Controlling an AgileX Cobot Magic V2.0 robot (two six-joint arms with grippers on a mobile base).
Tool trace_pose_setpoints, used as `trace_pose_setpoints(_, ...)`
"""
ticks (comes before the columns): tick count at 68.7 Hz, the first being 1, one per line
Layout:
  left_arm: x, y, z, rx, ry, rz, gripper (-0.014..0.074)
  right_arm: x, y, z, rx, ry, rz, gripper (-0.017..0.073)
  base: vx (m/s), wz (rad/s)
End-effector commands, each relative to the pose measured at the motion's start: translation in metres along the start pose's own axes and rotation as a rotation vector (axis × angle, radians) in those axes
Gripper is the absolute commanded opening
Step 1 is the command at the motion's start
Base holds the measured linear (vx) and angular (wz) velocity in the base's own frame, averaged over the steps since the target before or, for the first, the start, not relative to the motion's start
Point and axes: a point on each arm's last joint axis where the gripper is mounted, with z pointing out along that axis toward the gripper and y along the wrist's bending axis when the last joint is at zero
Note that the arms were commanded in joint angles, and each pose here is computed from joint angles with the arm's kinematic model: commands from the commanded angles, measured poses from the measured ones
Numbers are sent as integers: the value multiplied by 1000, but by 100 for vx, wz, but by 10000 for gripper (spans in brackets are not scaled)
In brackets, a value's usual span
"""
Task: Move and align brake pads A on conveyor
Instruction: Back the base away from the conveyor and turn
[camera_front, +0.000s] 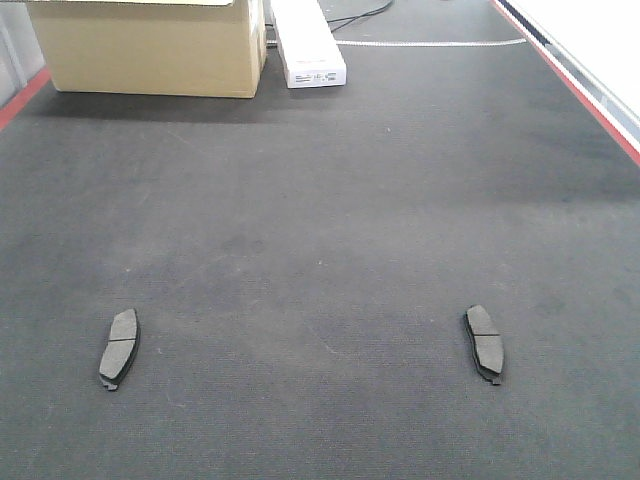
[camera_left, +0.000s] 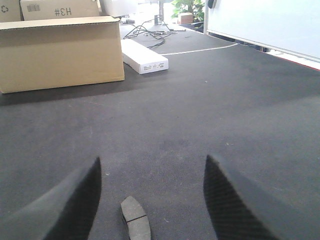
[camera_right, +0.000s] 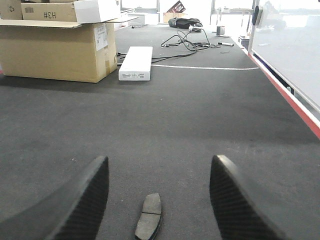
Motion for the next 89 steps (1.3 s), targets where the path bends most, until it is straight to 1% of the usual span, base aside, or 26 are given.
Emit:
trace_pose_setpoints(1, -15, -1, -1, 17, -93, -3, 439, -15, -1, -1, 14, -96, -12, 432, 0, 0)
trace_pose_setpoints(24, -15, -1, -1, 17, -93, -3, 439, -15, -1, -1, 14, -96, -12, 432, -2, 4)
trace_pose_setpoints(38, -15, -1, -1, 17, -91, -2, 439, -15, -1, -1, 14, -96, -12, 432, -17, 2)
trace_pose_setpoints(89, -15, -1, -1, 17, -90, -2, 439, -15, -1, -1, 13, -95, -12, 432, -39, 7)
